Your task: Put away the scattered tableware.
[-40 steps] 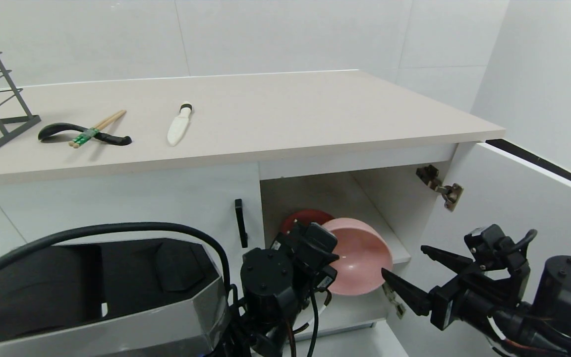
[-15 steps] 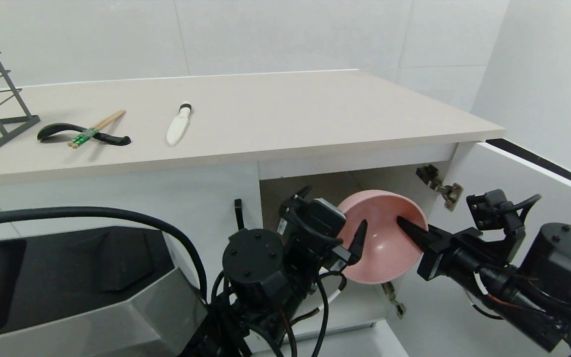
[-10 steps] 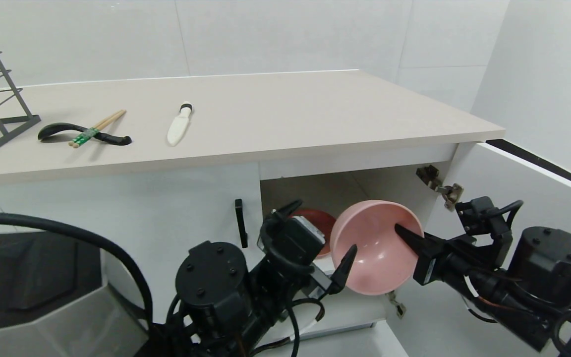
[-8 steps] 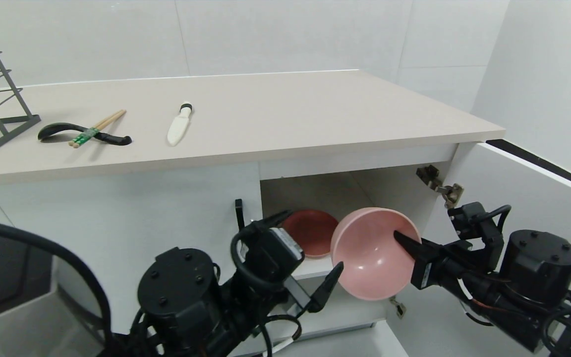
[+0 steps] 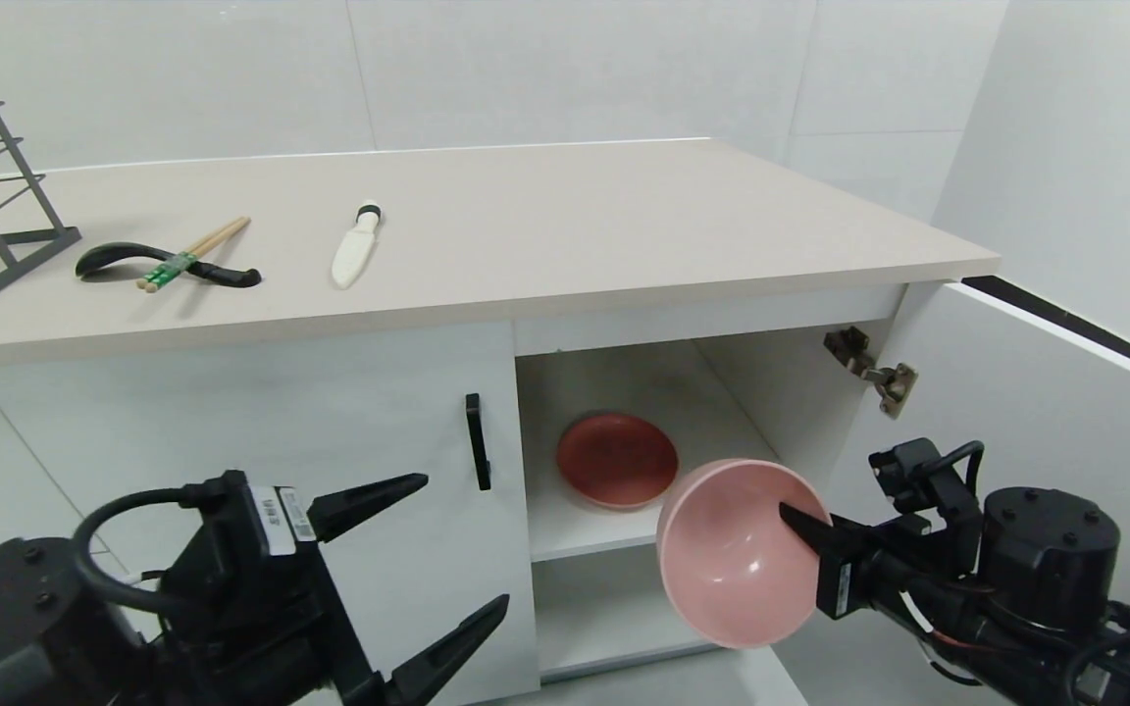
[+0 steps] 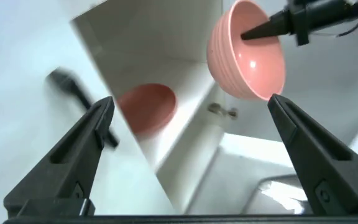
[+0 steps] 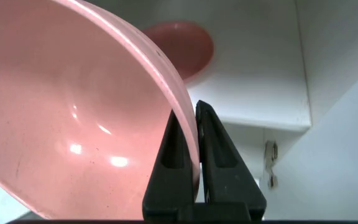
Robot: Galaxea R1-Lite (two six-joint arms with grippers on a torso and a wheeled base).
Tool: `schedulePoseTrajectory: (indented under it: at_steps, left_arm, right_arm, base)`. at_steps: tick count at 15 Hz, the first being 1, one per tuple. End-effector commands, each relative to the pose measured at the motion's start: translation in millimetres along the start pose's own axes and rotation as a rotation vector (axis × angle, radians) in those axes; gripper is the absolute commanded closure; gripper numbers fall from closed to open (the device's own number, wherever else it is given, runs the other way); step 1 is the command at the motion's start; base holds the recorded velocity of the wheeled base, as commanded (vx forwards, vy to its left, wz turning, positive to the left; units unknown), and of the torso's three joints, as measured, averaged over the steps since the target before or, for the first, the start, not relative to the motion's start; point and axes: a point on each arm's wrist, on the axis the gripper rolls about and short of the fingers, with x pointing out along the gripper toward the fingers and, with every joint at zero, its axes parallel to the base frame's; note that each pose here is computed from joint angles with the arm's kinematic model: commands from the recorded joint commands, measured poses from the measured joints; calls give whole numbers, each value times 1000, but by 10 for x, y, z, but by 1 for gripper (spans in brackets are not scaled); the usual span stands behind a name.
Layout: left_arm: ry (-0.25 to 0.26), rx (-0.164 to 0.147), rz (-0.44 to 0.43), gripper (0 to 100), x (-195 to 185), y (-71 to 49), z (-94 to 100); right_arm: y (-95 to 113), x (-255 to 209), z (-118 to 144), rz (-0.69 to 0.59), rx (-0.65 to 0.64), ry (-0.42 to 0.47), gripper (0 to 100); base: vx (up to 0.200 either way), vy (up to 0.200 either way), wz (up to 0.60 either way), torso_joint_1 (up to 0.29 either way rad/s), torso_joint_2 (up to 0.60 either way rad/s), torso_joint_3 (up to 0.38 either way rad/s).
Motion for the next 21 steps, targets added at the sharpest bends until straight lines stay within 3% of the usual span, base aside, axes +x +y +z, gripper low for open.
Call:
schedulePoseTrajectory:
  at_steps: [1,3,4,6,7,8,14,21]
  left_arm:
    - [46,-16,39,0,-300,33,35]
    - [105,-27,45,0,-525,-20,34]
    - [130,-33,41,0,-819,-94,30]
    - [121,-50,91,0,-1085,-124,18]
    - [100,-78,187,0,-1216,-100,29]
    - [92,-99,222,0,-1251,-85,53]
    - [79,-111,263,0,-1249,-42,139]
    - [64,-94,278,0,-1267,-39,151]
  right_arm:
    - [29,-15,-22,12,-5,11,100]
    - [36,-37,-39,15,-7,21,100]
    - [32,-46,-38,13,-7,20,100]
    - [25,-45,-37,10,-7,20,100]
    - [18,-28,-20,7,-13,10,100]
    - [20,16,0,8,-16,-2,100]
    - [59,627,-42,25,-41,-35,100]
    - [-28,1409,77,25,-27,-91,100]
  base:
    - [0,0,0,0,0,0]
    - [0,0,0,0,0,0]
    - [0,0,0,0,0,0]
    - [0,0,0,0,0,0]
    - [0,0,0,0,0,0]
    - [0,0,0,0,0,0]
    - [0,0,0,0,0,0]
    - [0,0,0,0,0,0]
